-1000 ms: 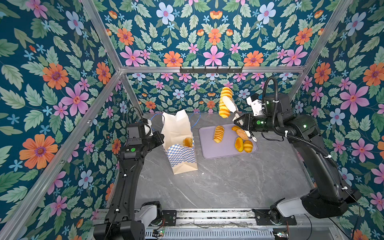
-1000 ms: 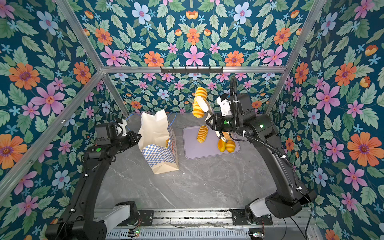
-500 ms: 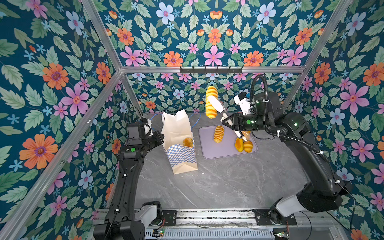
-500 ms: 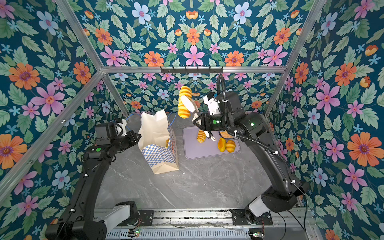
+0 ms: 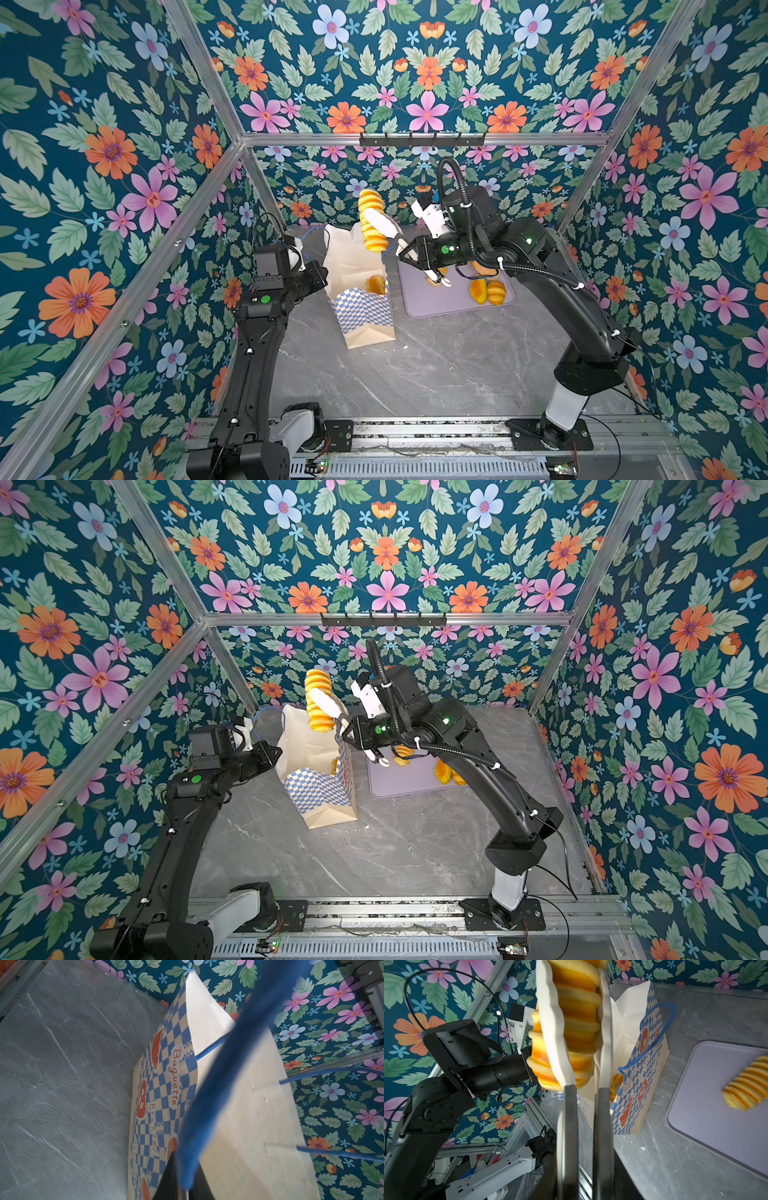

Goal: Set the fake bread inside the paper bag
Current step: 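Swing the held roll with the right gripper over the bag opening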

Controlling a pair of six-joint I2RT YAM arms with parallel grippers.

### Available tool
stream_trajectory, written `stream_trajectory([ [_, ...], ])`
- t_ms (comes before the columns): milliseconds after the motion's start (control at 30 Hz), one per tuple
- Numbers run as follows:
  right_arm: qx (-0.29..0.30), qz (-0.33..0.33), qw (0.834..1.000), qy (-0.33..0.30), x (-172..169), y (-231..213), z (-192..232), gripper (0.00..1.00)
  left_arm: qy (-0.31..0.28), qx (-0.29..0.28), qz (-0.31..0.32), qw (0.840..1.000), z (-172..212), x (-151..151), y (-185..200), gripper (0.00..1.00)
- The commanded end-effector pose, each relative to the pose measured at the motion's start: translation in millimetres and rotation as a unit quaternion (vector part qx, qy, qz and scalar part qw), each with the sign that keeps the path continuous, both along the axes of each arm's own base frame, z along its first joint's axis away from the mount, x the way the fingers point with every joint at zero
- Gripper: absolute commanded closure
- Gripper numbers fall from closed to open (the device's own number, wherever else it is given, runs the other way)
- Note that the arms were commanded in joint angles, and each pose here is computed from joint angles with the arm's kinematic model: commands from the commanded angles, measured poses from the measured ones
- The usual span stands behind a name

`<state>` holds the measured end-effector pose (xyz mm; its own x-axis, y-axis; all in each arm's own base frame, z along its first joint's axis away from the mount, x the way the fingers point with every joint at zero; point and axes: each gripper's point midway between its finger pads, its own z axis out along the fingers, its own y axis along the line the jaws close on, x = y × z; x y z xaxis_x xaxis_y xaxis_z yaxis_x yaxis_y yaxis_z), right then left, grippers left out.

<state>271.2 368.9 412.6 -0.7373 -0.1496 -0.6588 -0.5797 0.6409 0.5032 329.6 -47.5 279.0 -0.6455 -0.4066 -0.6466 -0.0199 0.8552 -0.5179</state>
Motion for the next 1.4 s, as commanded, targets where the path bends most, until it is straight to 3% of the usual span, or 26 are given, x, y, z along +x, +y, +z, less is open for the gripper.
stream_trajectory([
  [0, -0.016, -0.001, 1.0, -0.016, 3.4, 3.8, -2.7, 0.68, -0.003, -0.001, -0.002, 1.0, 2.5, -1.1, -0.7, 0.87],
  [600, -0.079, -0.015, 0.997, 0.02, 19.9, 16.0, -54.4, 0.69, 0.0, 0.0, -0.002, 1.0, -1.8, -1.0, -0.4, 0.88],
  [1367, -0.131, 0.005, 0.991, 0.021, 3.2, 29.0, -79.0, 0.65, 0.0, -0.001, -0.002, 1.0, -2.4, -1.2, -0.5, 0.87],
])
